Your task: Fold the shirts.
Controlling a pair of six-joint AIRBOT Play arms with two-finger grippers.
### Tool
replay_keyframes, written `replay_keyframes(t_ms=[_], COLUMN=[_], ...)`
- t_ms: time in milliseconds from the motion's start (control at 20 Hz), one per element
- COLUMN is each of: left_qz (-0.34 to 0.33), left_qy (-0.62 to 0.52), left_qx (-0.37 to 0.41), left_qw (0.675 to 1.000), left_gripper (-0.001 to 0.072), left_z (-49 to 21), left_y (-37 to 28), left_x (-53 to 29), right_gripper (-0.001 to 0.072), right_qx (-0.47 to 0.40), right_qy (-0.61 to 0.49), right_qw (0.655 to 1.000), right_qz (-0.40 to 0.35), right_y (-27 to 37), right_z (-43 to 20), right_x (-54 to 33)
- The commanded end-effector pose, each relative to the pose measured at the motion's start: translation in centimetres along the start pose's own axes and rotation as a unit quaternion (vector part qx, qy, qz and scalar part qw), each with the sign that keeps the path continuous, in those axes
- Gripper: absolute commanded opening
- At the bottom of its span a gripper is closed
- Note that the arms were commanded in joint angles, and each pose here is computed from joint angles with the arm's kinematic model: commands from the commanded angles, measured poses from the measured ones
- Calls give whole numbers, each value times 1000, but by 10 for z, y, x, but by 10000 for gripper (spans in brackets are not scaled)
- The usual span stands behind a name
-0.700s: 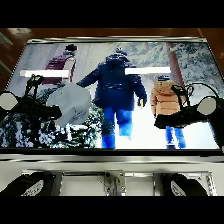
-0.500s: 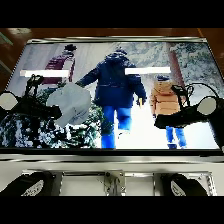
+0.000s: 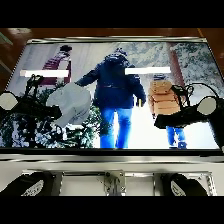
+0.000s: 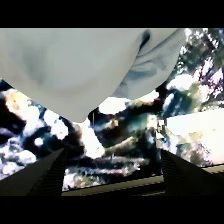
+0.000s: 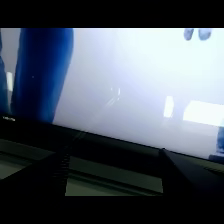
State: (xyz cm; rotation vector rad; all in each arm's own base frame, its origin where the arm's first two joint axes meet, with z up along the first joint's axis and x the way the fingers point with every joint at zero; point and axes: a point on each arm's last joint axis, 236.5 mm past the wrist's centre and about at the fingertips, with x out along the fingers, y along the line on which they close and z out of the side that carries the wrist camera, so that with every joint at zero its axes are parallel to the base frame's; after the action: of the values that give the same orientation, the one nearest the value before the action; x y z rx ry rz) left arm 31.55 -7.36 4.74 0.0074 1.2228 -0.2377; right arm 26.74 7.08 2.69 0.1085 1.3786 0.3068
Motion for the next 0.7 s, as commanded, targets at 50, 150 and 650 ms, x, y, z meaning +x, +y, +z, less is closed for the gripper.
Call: replay_keyframes(t_ms=[50,150,650], left_qz=[0,0,29], left_qy=[0,0,-73], left_qx=[0,0,-21], left_qw=[1000,1000,997], left_gripper=[701,700,700], left_z=[0,0,39], left_y=[0,0,16], left_x=[0,0,8], right_gripper=[671,671,671], right_qx=[0,3,14], right_qy=[-1,-19,-26], right_qw=[1000,1000,998], right_qz=[0,9,59], right_y=[0,5,28], right_z=[0,9,13], right_x=[0,0,-2])
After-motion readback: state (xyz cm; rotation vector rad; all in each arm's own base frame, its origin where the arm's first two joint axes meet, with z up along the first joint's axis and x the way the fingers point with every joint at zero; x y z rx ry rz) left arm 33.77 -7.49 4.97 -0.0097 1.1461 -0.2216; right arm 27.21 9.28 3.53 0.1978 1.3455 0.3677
